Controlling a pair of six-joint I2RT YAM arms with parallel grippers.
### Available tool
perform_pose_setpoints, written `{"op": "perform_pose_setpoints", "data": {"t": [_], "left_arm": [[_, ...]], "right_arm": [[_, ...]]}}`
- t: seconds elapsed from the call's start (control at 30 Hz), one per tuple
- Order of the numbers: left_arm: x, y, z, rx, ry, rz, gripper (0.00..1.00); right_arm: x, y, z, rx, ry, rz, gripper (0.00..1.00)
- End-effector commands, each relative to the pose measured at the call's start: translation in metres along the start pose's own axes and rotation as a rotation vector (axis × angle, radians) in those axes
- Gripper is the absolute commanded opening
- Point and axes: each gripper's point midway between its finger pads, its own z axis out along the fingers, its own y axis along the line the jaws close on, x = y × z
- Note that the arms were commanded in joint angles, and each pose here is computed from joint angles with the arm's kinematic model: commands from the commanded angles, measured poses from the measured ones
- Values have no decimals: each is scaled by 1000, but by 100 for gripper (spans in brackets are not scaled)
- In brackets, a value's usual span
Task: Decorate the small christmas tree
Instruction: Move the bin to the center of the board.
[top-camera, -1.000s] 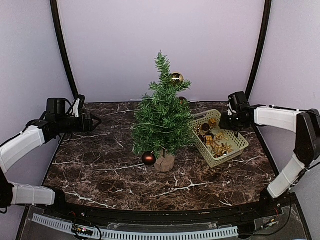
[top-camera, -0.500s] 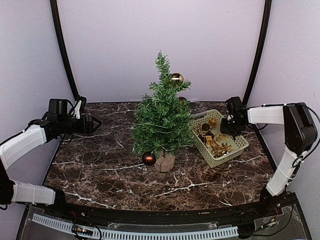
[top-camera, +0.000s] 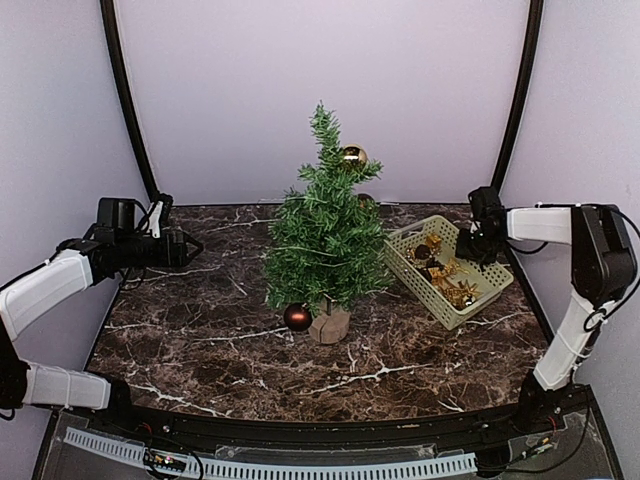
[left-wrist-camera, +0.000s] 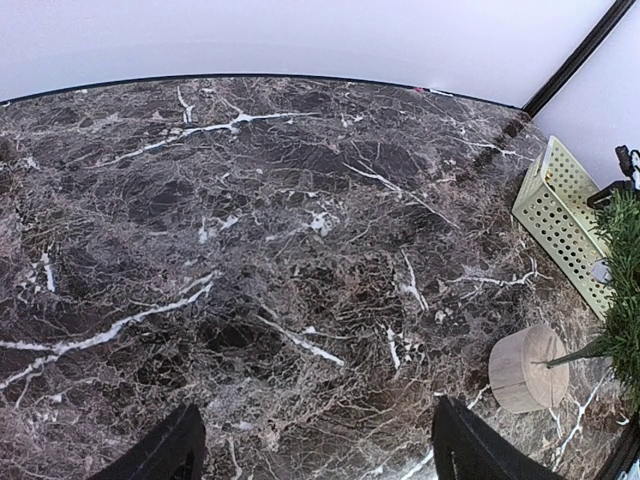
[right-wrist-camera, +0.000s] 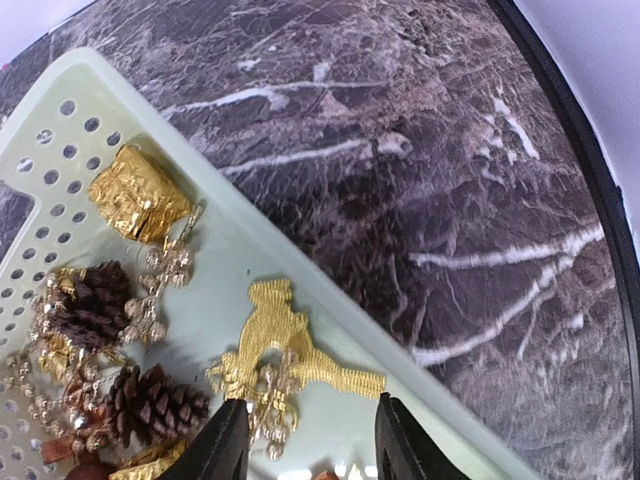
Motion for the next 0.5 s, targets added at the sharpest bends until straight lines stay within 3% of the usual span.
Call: {"op": "perform_pose_setpoints", "data": {"t": [0.0, 0.27, 0.47], "left_arm": [[-20, -7, -12, 12, -61, 24, 81], [-22, -12, -16, 38, -74, 19, 81], [-24, -16, -18, 53, -81, 16, 81]], "right_arm": [[14, 5, -38, -17, 45, -18, 50], [76, -12, -75, 78, 270, 1, 57], [84, -20, -61, 142, 321, -46, 58]]}}
